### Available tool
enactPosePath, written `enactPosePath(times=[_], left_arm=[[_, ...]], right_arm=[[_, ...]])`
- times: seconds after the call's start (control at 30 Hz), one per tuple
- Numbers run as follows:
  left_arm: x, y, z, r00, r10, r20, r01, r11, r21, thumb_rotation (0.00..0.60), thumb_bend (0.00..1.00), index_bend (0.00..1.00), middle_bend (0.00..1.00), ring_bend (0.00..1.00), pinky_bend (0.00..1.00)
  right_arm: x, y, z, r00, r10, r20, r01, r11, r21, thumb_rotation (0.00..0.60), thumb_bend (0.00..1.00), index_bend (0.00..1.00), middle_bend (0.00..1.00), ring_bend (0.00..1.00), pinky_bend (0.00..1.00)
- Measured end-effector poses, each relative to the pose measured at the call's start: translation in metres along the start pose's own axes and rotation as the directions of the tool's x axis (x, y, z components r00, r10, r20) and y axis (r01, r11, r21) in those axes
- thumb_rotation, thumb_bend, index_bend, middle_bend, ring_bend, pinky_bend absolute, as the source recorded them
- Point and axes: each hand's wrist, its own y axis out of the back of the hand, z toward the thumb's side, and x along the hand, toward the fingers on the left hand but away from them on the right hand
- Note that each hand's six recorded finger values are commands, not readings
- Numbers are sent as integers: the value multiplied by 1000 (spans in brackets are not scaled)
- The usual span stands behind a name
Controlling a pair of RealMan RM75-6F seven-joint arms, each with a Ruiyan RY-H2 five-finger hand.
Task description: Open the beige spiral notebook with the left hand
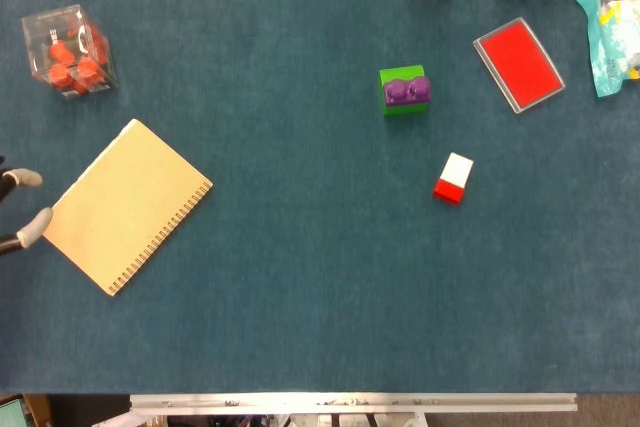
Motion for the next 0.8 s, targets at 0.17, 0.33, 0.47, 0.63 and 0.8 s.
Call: enactPosePath(times=[0.17, 0.33, 0.47, 0.63, 0.8], left_arm=[[2, -14, -11, 999, -31, -41, 32, 999, 24, 0, 243, 250, 271, 93, 111], [0, -27, -19, 996, -57, -73, 59, 998, 33, 0, 243, 250, 270, 93, 112], [-4, -41, -22, 992, -87, -87, 91, 995, 41, 0, 243, 250, 269, 93, 112], [-4, -49, -22, 992, -96, -84, 99, 995, 31, 0, 243, 250, 253, 93, 112], [1, -49, -20, 994, -83, -76, 85, 996, 28, 0, 243, 250, 253, 93, 112]], right_arm=[[0, 0, -1, 1000, 3, 1, -3, 1000, 1, 600, 392, 309, 300, 212, 291], [0, 0, 0, 1000, 3, -2, -3, 1000, 0, 600, 392, 309, 300, 211, 291], [0, -1, 0, 1000, 4, -2, -4, 1000, 0, 600, 392, 309, 300, 212, 291], [1, 1, 0, 1000, 1, -2, -1, 1000, 1, 600, 392, 309, 300, 212, 291], [2, 2, 0, 1000, -3, -1, 3, 1000, 2, 600, 392, 309, 300, 212, 291]])
